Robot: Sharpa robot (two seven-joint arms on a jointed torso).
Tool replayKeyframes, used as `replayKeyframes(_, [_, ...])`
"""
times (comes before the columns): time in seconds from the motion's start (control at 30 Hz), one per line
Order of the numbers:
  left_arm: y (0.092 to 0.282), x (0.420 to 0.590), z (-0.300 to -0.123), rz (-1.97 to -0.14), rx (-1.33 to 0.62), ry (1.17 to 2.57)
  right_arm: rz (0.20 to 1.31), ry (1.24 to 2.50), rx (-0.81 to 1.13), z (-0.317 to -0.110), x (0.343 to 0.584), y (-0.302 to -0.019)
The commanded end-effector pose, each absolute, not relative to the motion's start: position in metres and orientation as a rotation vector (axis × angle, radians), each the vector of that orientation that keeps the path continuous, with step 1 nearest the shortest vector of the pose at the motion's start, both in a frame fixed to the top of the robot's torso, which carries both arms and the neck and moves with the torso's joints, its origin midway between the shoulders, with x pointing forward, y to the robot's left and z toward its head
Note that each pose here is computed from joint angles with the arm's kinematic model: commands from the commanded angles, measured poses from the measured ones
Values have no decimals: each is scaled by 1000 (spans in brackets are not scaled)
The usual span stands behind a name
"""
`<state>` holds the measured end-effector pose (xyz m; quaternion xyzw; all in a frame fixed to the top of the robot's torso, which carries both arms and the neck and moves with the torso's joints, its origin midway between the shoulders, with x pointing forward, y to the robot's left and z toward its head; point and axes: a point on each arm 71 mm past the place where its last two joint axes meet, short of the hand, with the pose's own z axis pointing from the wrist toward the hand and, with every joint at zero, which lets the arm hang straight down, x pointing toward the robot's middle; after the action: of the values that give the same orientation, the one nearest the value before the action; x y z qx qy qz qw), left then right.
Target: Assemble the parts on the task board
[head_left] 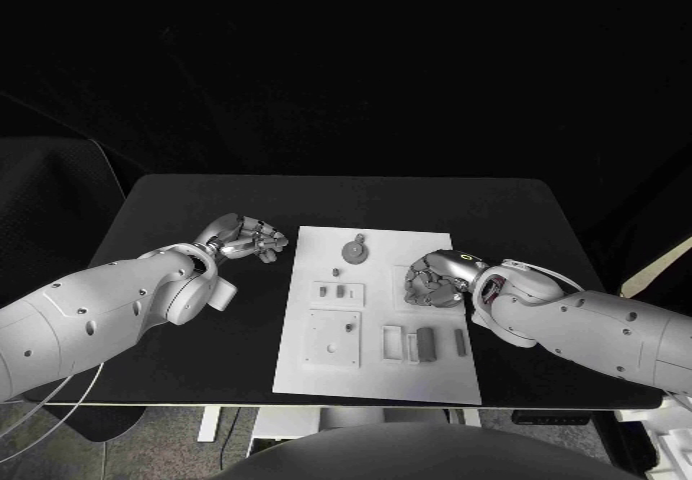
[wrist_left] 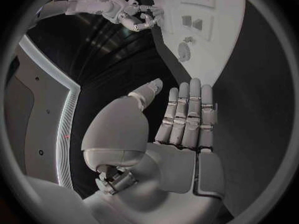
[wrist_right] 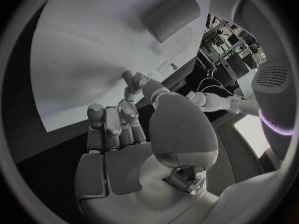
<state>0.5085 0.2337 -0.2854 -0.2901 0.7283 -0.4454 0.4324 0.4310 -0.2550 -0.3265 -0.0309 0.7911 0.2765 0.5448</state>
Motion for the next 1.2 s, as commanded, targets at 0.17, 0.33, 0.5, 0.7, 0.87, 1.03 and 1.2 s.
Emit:
replayKeyframes(0.17, [232, 508, -284, -1129, -722, 1819, 667, 1872, -96, -327, 430, -252])
replayKeyframes(0.33, [232, 508, -284, -1128, -723, 1818, 669, 1868, -96, -326, 430, -252])
replayKeyframes(0.5, [232, 508, -284, -1127, -723, 1819, 677, 1864, -98, -325, 429, -252])
replayKeyframes(0.7, [232, 508, -285, -1127, -723, 1818, 688, 1862, -97, -321, 425, -252])
replayKeyframes(0.87, [232, 509, -285, -1127, -722, 1819, 697, 1862, -85, -318, 423, -254])
replayKeyframes(1.03, [229, 509, -285, -1132, -720, 1820, 695, 1858, -84, -315, 422, -256])
replayKeyframes(1.2, [231, 510, -285, -1127, -721, 1817, 701, 1839, -89, -307, 426, -254])
